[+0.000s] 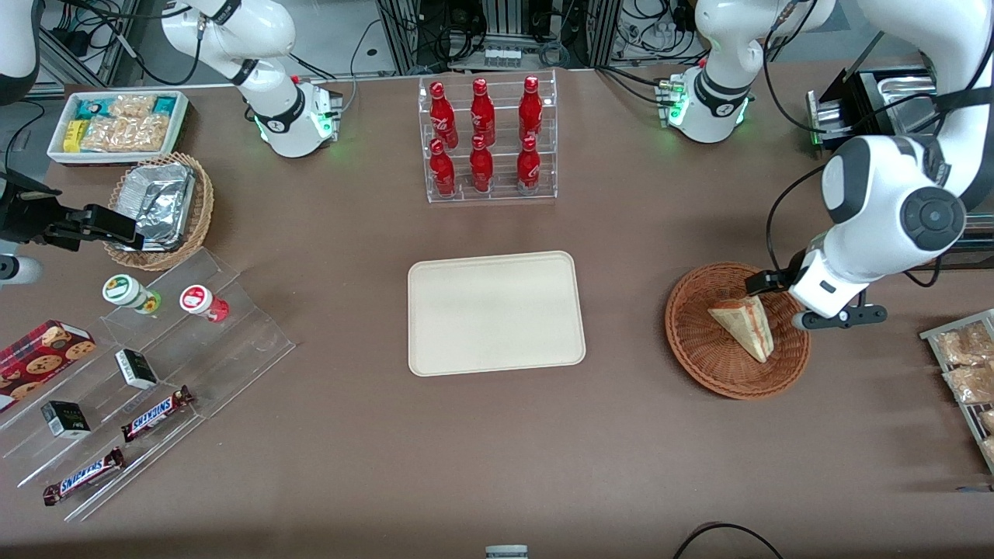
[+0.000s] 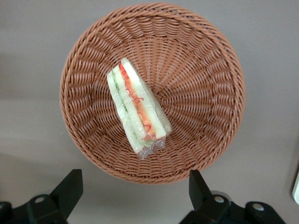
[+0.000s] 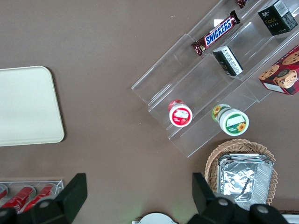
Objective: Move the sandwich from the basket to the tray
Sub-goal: 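Lower the left gripper and close it on the wrapped sandwich, then lift the sandwich and carry it with the left gripper over the tray, then lower the sandwich onto the tray and open the left gripper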
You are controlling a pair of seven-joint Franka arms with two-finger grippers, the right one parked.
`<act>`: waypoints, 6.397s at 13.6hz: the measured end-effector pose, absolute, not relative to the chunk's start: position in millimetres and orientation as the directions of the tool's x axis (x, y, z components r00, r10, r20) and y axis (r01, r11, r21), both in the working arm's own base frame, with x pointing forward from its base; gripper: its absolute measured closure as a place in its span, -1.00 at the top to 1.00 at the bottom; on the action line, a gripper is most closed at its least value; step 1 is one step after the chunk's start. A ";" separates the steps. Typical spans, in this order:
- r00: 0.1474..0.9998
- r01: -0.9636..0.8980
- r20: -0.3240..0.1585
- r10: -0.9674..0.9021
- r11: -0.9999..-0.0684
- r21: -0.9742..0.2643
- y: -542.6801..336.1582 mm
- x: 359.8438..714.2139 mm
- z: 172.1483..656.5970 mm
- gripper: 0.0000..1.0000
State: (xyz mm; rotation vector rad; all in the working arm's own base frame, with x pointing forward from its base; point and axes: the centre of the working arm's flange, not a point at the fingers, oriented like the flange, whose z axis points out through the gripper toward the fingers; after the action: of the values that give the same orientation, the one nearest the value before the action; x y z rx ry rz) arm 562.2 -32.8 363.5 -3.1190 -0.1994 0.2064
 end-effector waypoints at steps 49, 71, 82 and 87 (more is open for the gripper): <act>0.987 0.145 -0.064 0.147 -0.989 -0.027 -336.6 530.5 337.1 -0.70; 0.974 0.088 -0.207 0.089 -0.996 -0.014 -536.3 513.7 252.9 -0.70; 0.978 0.116 -0.173 0.119 -0.993 -0.029 -542.5 513.8 244.1 0.21; 0.982 0.122 -0.145 0.121 -0.993 -0.004 -542.0 523.4 299.7 1.00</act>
State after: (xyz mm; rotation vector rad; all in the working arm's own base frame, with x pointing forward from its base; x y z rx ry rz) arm 523.4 -542.0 299.7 -3.1323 -0.1919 0.2282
